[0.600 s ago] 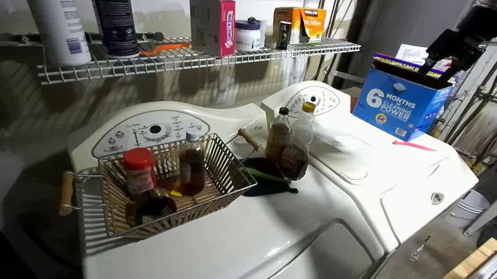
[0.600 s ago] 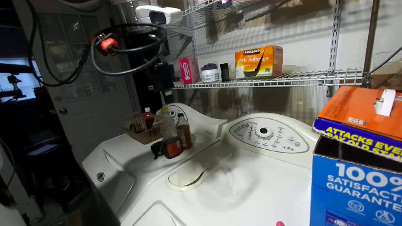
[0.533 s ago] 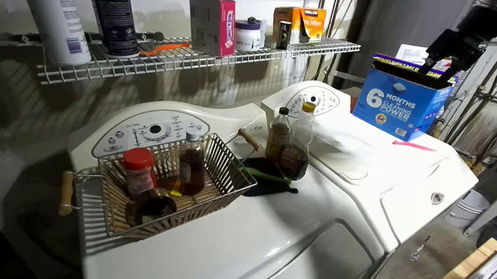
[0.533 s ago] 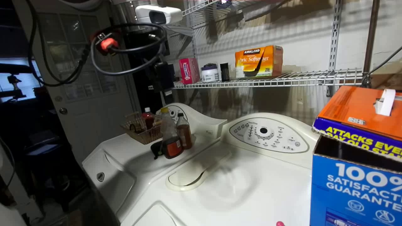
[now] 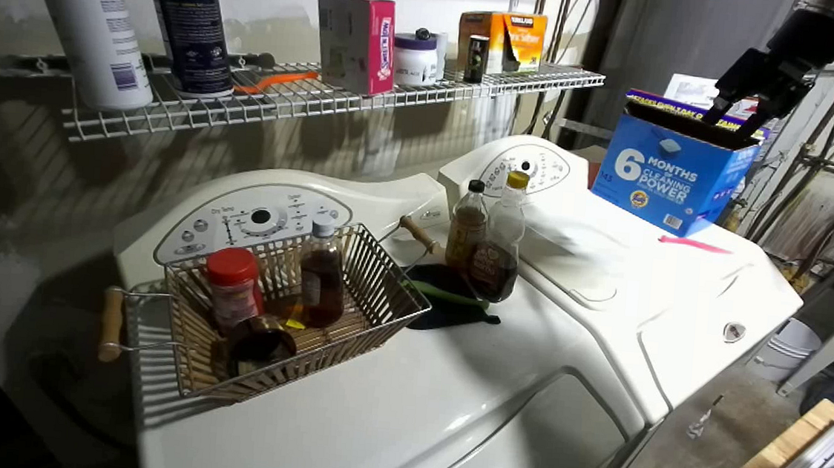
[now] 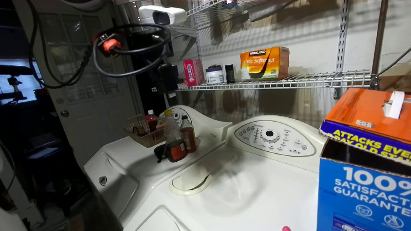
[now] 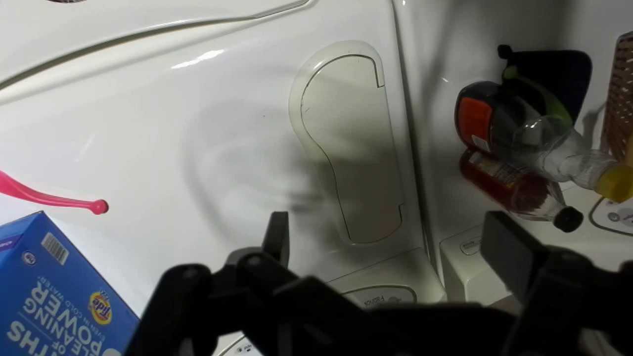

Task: Put the bottle inside the metal basket

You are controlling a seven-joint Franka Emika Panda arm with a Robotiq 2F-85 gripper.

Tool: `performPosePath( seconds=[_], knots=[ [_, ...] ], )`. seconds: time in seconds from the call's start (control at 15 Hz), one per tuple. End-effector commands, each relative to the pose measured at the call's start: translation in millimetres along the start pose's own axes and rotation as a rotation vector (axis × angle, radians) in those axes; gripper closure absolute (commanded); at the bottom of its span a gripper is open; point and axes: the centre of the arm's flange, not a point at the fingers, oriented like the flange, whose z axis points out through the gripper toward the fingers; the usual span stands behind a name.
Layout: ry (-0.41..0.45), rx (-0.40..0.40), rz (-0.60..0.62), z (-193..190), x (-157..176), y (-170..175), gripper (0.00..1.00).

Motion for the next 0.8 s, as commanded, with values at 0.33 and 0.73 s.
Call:
performPosePath(
  seconds=[0.33,0.73],
  knots=[
    [0.004,-0.086,-0.253,38,-9,-118,0.00],
    [0.004,-0.044,-0.438,76,-1,-189,0.00]
  ],
)
